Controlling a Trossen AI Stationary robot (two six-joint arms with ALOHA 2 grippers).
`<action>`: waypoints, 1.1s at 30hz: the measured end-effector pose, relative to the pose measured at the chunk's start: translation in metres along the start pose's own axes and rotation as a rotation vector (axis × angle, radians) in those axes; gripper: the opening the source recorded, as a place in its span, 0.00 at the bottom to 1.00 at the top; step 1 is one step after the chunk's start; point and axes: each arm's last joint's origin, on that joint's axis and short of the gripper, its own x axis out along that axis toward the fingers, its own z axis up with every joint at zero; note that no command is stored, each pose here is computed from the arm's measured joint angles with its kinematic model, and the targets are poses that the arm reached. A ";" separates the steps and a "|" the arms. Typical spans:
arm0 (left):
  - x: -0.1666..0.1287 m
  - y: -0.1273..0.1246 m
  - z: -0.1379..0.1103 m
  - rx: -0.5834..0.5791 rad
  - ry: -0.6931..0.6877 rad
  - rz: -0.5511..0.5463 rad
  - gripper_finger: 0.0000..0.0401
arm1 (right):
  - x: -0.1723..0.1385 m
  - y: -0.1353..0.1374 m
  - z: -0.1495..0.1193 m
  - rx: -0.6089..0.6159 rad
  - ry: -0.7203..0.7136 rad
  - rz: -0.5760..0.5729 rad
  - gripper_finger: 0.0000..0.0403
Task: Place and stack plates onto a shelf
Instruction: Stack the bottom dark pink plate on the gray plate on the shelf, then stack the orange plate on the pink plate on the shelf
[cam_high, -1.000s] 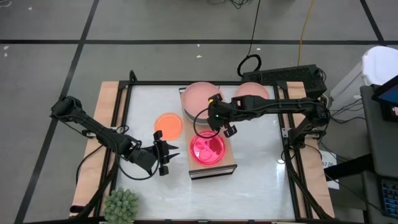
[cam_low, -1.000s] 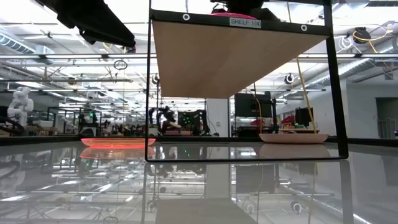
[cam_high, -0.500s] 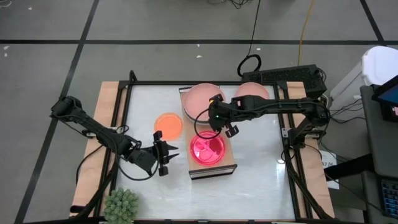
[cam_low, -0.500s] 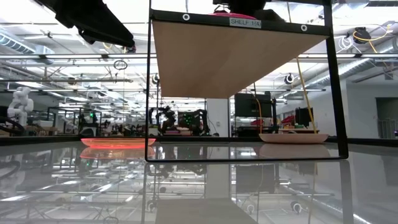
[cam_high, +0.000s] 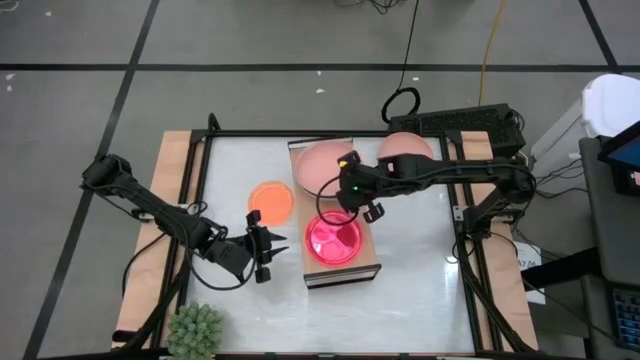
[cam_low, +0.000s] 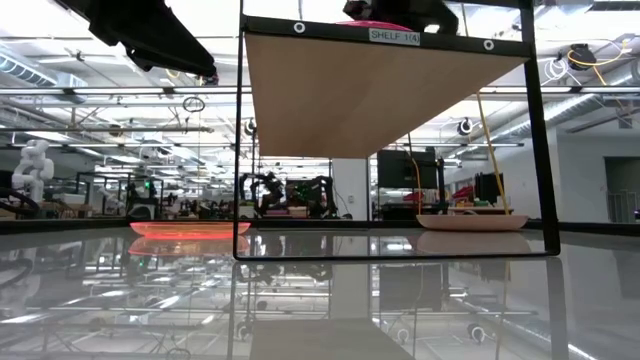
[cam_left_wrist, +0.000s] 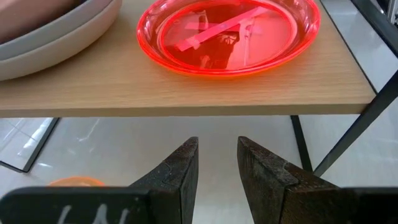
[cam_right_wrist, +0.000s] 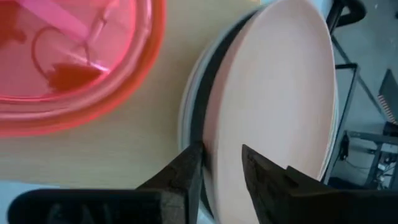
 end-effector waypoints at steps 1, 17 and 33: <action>0.000 0.000 0.000 0.001 0.002 0.001 0.29 | -0.001 0.001 0.001 -0.002 -0.007 -0.002 0.24; 0.000 0.001 -0.001 -0.002 0.012 0.007 0.29 | -0.017 0.012 0.009 0.090 -0.062 -0.010 0.24; 0.000 0.000 -0.004 0.017 0.057 -0.055 0.29 | -0.046 0.053 0.015 0.419 -0.138 0.063 0.24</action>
